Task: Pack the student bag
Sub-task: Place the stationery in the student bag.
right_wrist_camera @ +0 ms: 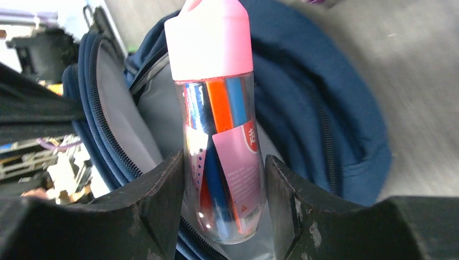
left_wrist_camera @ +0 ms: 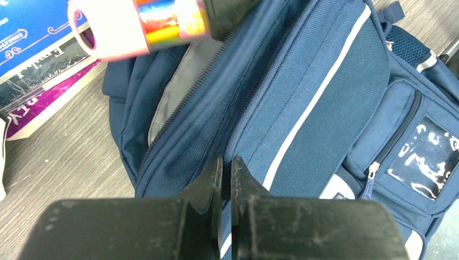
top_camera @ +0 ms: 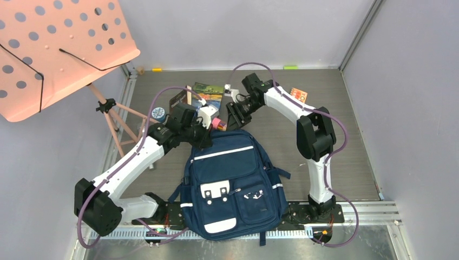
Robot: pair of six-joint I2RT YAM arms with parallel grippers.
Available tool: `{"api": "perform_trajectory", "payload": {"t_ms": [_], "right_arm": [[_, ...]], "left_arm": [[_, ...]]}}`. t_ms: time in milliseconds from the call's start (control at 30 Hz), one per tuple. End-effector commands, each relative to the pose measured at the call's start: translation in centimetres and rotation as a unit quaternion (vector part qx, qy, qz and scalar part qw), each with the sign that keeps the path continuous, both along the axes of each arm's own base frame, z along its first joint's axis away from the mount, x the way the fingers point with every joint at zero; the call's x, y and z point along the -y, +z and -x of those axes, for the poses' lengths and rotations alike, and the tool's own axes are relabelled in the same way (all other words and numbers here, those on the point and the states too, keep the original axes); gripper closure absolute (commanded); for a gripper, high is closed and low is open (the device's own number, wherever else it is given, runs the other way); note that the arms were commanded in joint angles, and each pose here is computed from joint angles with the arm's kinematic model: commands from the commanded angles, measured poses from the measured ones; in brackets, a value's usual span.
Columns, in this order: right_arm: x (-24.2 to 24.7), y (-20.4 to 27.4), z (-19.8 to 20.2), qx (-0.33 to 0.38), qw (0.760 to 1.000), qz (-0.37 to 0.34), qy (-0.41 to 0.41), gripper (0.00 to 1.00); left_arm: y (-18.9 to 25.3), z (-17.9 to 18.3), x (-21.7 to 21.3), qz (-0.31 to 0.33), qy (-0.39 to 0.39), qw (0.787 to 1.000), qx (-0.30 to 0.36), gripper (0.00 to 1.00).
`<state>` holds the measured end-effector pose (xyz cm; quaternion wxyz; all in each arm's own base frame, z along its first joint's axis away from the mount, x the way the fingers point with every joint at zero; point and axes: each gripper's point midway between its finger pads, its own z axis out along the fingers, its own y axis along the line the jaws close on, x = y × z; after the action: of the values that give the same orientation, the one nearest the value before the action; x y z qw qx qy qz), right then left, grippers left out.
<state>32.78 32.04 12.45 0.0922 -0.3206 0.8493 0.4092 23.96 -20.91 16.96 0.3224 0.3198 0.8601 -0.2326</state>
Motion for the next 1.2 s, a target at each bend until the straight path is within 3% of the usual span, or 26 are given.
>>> {"api": "perform_trajectory", "payload": {"t_ms": [0, 267, 333, 400, 567, 600, 667, 933, 1167], "right_arm": [[0.4, 1.4, 5.1, -0.049, 0.995, -0.041, 0.077, 0.99], [3.6, -1.5, 10.7, -0.079, 0.994, 0.033, 0.069, 0.96], [4.2, -1.9, 11.3, -0.083, 0.993, 0.046, 0.064, 0.83], [4.3, -2.0, 11.5, -0.080, 0.994, 0.049, 0.057, 0.61], [4.0, -1.0, 10.4, -0.044, 0.998, 0.043, 0.035, 0.40], [3.9, -0.7, 10.2, -0.040, 0.998, 0.041, 0.033, 0.25], [3.6, -0.2, 9.8, -0.029, 0.999, 0.034, 0.028, 0.15], [3.2, 1.3, 7.6, 0.025, 0.999, 0.033, -0.016, 0.07], [3.7, 4.5, 3.4, 0.105, 0.985, 0.024, -0.137, 0.07]], "left_arm": [[2.6, -1.1, 0.7, 0.030, -0.002, 0.998, 0.054, 1.00], [3.1, -1.3, 0.1, 0.021, 0.001, 0.997, 0.076, 1.00], [3.1, -1.3, 0.1, 0.022, 0.000, 0.997, 0.076, 1.00], [3.1, -1.2, 0.2, 0.024, -0.003, 0.997, 0.073, 1.00], [3.1, -1.1, 0.3, 0.026, -0.006, 0.997, 0.071, 1.00], [3.1, -1.1, 0.2, 0.025, -0.006, 0.997, 0.071, 1.00], [3.1, -1.0, 0.2, 0.026, -0.006, 0.997, 0.072, 1.00], [3.0, -0.9, 0.4, 0.029, -0.011, 0.997, 0.066, 1.00], [2.8, -0.6, 0.6, 0.031, -0.020, 0.998, 0.058, 1.00]]}}
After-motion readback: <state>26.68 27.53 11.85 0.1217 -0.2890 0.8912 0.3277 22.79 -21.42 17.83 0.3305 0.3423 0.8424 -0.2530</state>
